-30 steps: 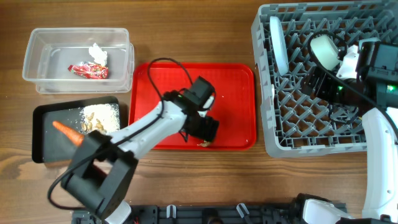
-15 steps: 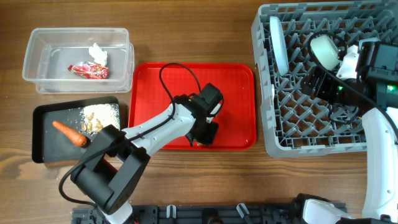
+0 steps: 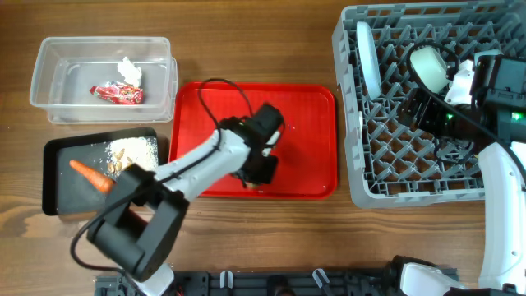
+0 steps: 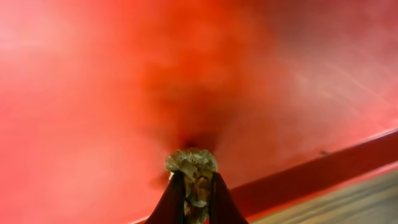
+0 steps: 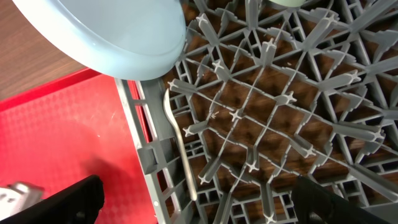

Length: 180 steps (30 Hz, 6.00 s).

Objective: Sort waste into correct bins and load items into the dishwasher rack

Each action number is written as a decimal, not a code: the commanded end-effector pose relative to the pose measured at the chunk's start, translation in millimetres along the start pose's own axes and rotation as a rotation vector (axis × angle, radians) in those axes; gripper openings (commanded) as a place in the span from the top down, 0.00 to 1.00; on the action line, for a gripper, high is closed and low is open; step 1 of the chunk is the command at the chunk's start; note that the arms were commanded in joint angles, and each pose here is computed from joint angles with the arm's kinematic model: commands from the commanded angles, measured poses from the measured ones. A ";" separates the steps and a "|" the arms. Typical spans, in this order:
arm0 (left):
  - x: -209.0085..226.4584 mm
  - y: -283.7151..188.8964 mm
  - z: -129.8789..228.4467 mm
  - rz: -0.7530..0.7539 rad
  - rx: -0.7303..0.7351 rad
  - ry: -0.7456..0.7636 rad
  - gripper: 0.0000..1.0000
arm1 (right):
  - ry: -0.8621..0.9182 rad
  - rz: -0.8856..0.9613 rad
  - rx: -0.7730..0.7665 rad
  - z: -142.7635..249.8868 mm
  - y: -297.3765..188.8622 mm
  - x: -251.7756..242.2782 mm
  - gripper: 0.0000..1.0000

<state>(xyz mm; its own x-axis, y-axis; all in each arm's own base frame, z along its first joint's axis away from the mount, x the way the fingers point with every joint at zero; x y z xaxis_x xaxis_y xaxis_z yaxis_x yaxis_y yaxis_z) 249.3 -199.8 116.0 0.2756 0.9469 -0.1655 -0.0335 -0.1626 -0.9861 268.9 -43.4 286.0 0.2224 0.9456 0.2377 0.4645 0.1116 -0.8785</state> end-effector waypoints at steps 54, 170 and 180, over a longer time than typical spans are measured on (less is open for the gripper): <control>323.8 -134.2 45.3 0.007 -0.512 -1.118 0.43 | 0.001 -0.029 -0.022 -5.4 3.0 1.1 0.02; 114.8 -168.9 164.4 -0.010 -0.953 -0.400 0.00 | -0.427 -0.159 -1.077 168.4 46.6 0.1 0.00; 114.8 -168.9 164.4 -0.010 -0.953 -0.400 0.00 | -0.427 -0.159 -1.077 168.4 46.6 0.1 0.01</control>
<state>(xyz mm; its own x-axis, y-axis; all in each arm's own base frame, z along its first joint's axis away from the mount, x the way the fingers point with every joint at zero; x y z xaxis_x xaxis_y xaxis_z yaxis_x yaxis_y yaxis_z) 128.9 -18.8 262.8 -0.0633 0.9443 -0.3229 0.7882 -0.1511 -0.5965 147.1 11.2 173.3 -0.0893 0.9959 -0.0129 0.9959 0.0891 -0.0139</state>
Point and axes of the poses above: each gripper's point midway between its finger pads, its own y axis out along the fingers, its own x axis along the line the jaws close on, z = x × y, the point moved 10 cm from there along -y, back along the fingers, and after that the axes turned 3 degrees about -y, right-handed, at the moved point
